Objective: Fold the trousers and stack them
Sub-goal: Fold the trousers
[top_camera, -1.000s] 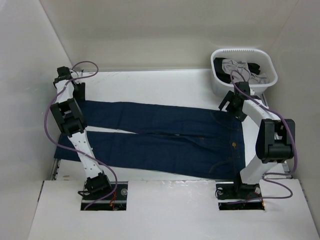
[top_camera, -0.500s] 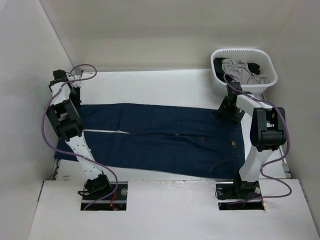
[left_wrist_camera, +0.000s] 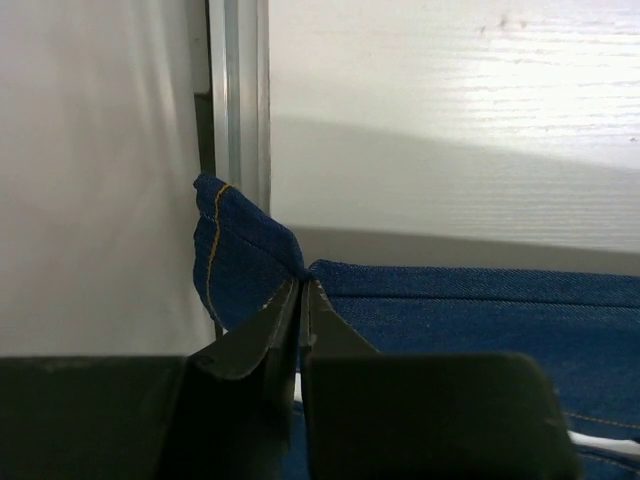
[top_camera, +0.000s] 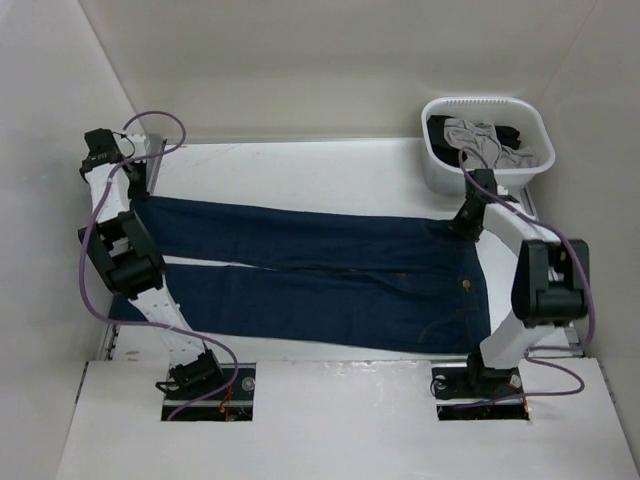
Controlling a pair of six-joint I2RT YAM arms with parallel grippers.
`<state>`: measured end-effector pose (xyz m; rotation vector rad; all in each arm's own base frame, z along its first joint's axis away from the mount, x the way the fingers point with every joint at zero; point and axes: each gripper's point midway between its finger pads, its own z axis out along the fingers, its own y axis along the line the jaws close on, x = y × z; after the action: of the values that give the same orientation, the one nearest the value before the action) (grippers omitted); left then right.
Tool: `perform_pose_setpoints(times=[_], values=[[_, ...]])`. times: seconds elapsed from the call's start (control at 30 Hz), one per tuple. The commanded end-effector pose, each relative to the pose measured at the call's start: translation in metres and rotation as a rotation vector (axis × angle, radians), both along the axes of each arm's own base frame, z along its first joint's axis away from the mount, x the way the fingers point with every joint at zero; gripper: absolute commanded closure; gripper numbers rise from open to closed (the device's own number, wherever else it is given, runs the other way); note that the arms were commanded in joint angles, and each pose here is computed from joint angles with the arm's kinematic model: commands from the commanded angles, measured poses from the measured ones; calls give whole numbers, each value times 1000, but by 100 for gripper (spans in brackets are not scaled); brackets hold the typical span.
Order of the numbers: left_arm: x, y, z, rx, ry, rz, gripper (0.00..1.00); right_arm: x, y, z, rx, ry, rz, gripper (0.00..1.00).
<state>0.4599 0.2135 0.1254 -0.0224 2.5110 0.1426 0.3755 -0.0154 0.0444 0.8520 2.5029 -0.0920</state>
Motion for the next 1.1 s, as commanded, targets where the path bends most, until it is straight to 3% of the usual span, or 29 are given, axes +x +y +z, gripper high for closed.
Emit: perform_pose_setpoints(times=[0.0,0.17,0.3,0.5,0.53,0.6,0.67,0.73,0.77,0.9,1.07], values=[[28,14,88,196,-252,-54,100,29,-37,102,-112,-367,-62,100],[31,4,149,259,-422,-93,100,34,-44,195,-192,-760,-25,100],[7,-12,155,262,-448,-121,100,5,-43,189,-167,-884,-53,99],[-67,-40,90,258,-348,-174,100,-32,-19,119,47,-826,-122,79],[-84,-42,76,258,-327,-171,100,-42,-18,113,87,-832,-168,62],[-113,-47,55,267,-283,-171,100,-60,-23,107,132,-841,-251,48],[-148,-48,28,290,-215,-164,100,-85,-29,97,190,-818,-370,27],[-169,-44,12,312,-171,-147,100,-106,-29,90,249,-787,-465,14],[-179,-42,4,321,-151,-140,100,-119,-29,86,285,-773,-525,0],[-201,-46,-15,352,-96,-134,100,-139,-28,77,355,-756,-643,0],[-206,-51,-16,357,-93,-123,100,-116,-16,60,401,-622,-601,0]])
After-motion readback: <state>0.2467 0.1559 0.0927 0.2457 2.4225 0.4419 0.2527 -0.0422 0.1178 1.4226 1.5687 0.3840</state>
